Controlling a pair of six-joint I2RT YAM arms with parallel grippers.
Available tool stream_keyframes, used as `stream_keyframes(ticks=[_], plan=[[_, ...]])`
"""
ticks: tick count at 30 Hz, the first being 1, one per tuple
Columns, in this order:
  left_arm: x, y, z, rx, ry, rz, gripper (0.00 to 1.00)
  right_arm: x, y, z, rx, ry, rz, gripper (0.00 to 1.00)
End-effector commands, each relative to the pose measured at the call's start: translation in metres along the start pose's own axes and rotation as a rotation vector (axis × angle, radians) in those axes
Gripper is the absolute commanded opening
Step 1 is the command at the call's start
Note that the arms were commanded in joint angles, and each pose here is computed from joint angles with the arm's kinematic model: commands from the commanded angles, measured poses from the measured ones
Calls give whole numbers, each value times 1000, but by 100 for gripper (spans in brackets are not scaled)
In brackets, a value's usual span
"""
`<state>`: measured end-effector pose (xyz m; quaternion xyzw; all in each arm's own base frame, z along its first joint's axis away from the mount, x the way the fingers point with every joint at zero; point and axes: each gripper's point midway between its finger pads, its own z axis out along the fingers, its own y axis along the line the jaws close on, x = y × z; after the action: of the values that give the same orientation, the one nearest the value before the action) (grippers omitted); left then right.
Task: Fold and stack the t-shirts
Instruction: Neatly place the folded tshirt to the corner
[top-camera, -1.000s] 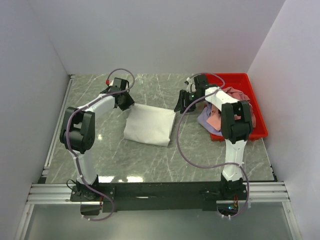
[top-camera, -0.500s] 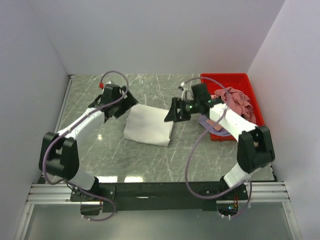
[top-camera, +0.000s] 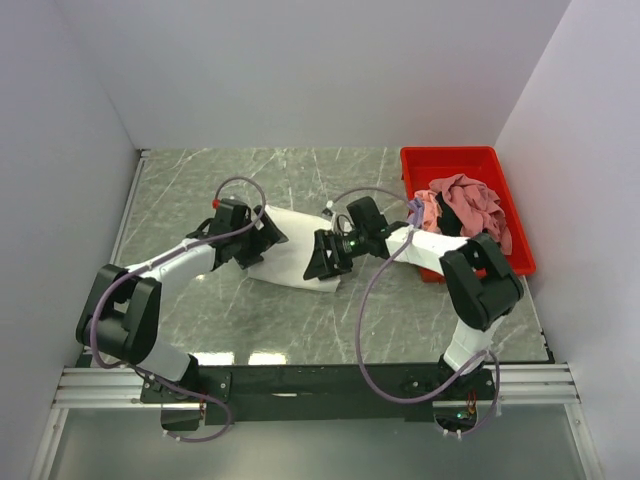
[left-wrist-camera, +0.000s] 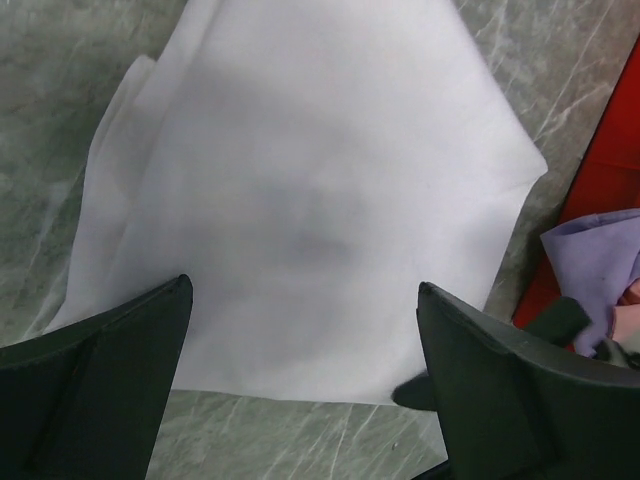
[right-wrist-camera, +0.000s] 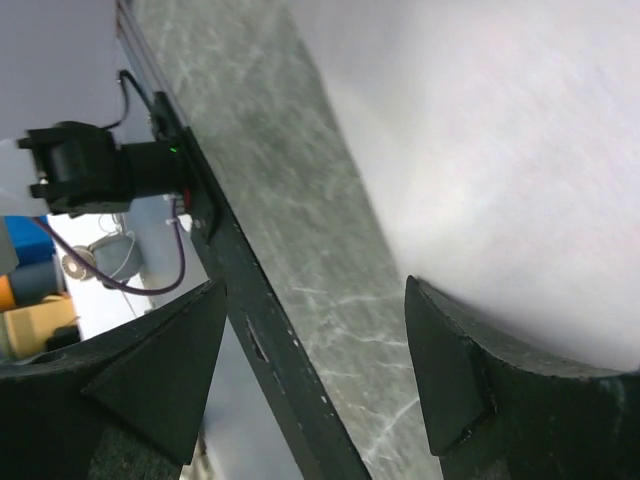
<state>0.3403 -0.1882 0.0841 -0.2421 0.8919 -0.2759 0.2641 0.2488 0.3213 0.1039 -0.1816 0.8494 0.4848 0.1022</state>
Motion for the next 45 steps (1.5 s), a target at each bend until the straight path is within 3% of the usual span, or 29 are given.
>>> stream_keyframes(ticks=[1, 7, 14, 22, 30, 36, 43, 45], plan=[[8, 3, 5, 28, 17, -27, 99, 5, -17, 8, -3, -6, 23, 78], [24, 30, 10, -32, 42, -51, 99, 24, -51, 8, 25, 12, 127, 78], [29, 51, 8, -107, 36, -54, 99, 21, -75, 5, 64, -7, 138, 78], [-1, 54, -20, -164, -102, -35, 100, 15, -82, -18, 150, -48, 144, 78], [-34, 51, -49, -162, -215, -33, 99, -9, -60, -46, 229, -101, 48, 78], [-33, 47, -41, -153, -187, -12, 99, -39, -28, -84, 311, -260, -23, 78], [-34, 43, -20, -145, -150, -1, 99, -55, -22, -180, 660, -629, 17, 79], [-33, 41, -12, -143, -124, 3, 94, -49, -20, -209, 745, -723, 17, 81]])
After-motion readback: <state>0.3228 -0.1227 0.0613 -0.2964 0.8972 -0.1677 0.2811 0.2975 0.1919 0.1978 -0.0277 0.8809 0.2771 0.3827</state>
